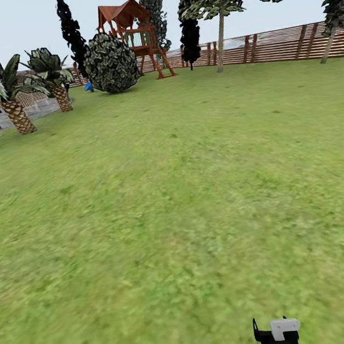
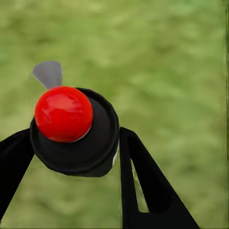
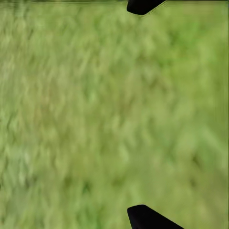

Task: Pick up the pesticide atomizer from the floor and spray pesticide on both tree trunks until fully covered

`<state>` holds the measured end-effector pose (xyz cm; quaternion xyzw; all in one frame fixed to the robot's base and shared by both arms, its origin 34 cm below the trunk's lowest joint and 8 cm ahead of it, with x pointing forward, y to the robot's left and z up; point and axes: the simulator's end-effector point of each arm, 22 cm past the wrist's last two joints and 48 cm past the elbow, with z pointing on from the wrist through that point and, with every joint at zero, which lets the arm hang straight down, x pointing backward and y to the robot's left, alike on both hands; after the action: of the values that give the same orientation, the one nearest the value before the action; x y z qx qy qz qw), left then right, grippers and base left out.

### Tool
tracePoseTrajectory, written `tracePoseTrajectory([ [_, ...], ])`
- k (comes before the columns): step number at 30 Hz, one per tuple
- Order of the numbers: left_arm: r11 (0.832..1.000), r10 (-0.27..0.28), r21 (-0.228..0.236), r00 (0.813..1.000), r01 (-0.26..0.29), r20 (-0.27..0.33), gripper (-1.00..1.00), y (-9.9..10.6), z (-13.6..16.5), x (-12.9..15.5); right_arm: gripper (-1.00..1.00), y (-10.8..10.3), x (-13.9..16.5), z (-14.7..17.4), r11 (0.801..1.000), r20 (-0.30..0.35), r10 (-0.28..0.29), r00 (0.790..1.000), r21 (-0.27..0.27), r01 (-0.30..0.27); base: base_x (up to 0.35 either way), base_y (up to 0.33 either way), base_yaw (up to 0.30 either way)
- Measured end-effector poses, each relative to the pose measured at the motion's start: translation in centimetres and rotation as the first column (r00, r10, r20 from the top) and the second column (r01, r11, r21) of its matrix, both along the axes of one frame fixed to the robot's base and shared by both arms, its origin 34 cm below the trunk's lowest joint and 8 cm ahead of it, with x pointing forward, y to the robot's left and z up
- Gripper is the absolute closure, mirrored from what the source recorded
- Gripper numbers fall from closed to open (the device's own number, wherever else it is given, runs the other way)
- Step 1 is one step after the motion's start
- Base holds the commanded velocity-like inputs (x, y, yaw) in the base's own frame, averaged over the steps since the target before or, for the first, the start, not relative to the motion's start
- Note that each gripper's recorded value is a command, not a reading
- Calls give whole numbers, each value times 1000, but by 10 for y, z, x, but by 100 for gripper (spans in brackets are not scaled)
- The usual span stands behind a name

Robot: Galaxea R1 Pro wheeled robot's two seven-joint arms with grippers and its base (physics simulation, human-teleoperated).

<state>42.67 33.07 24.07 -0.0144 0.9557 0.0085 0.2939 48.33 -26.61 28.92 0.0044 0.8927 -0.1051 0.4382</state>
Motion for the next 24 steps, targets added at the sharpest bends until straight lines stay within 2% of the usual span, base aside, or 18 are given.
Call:
tracePoseTrajectory([
  [24, 1000, 3, 3, 1000, -3, -14, 100, 2, -4, -5, -100, 0, -4, -5, 1000, -15, 0, 1000, 0, 0, 338, 0, -277],
])
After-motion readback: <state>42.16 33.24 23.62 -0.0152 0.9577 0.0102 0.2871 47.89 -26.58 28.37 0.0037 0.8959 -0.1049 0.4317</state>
